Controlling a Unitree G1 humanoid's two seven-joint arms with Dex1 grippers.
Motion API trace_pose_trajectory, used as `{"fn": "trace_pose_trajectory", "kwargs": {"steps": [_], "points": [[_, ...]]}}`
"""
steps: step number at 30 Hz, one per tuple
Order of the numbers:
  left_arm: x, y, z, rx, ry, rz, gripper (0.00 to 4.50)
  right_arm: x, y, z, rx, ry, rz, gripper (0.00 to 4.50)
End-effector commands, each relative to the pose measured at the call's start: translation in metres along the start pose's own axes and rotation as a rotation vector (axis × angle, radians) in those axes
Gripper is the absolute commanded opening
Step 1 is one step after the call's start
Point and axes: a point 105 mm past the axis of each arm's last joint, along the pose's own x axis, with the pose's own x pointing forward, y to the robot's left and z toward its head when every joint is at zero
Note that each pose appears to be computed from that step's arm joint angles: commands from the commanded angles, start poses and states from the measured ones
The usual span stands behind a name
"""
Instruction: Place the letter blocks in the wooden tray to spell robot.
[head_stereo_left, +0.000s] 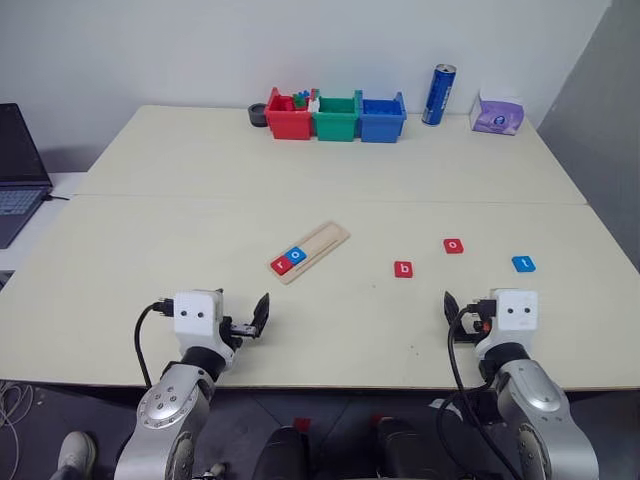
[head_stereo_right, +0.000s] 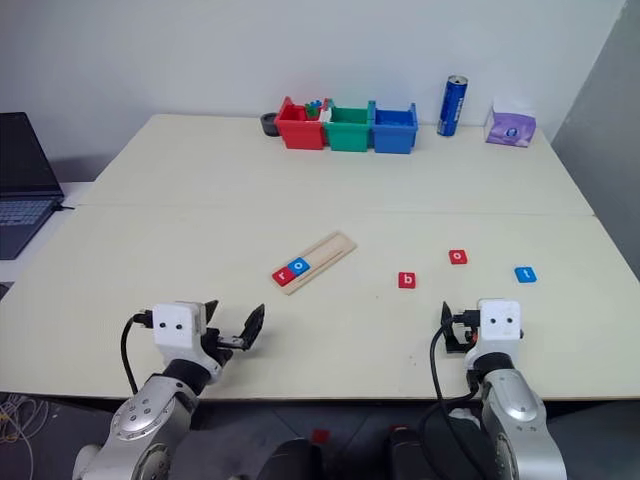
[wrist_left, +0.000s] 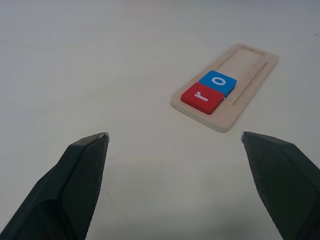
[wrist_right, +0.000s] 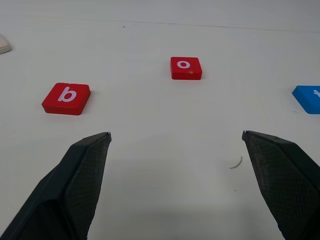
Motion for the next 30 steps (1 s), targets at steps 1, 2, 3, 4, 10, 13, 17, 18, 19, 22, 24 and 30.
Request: {"fn": "trace_pose_trajectory", "kwargs": {"steps": [1, 2, 3, 4, 10, 13, 17, 18, 19, 22, 24, 30], "points": [[-0.002, -0.003, 0.015, 0.026, -0.066, 0.008, 4.50, -0.001, 0.001, 0.015, -0.017, -0.059, -0.008, 4.47], [-0.002, -0.003, 0.015, 0.027, -0.073, 0.014, 4.50, -0.001, 0.001, 0.015, -0.018, -0.059, -0.009, 4.47], [-0.002, -0.002, 0.016, 0.031, -0.076, 0.020, 4.50, -0.001, 0.000, 0.015, -0.019, -0.060, -0.012, 4.47], [-0.002, -0.002, 0.017, 0.030, -0.085, 0.022, 4.50, -0.001, 0.000, 0.015, -0.020, -0.061, -0.015, 4.47], [0.000, -0.003, 0.020, 0.021, -0.096, 0.012, 4.50, 0.000, -0.001, 0.017, -0.022, -0.068, -0.030, 4.47], [0.000, -0.002, 0.021, 0.018, -0.100, 0.010, 4.50, 0.000, -0.001, 0.017, -0.024, -0.069, -0.036, 4.47], [0.001, -0.003, 0.021, 0.013, -0.100, 0.005, 4.50, 0.000, -0.002, 0.017, -0.025, -0.069, -0.041, 4.47], [0.001, -0.004, 0.021, 0.013, -0.100, 0.004, 4.50, -0.001, -0.002, 0.017, -0.026, -0.069, -0.041, 4.47], [0.001, -0.004, 0.021, 0.013, -0.100, 0.004, 4.50, -0.001, -0.002, 0.017, -0.026, -0.069, -0.041, 4.47], [0.001, -0.005, 0.020, 0.009, -0.097, 0.002, 4.50, -0.001, -0.002, 0.018, -0.028, -0.072, -0.040, 4.47], [0.001, -0.006, 0.020, 0.009, -0.095, 0.003, 4.50, 0.000, -0.001, 0.019, -0.033, -0.076, -0.038, 4.47], [0.009, -0.004, 0.024, 0.016, -0.092, -0.048, 4.50, 0.002, 0.010, 0.032, -0.052, -0.112, 0.082, 4.47]]}}
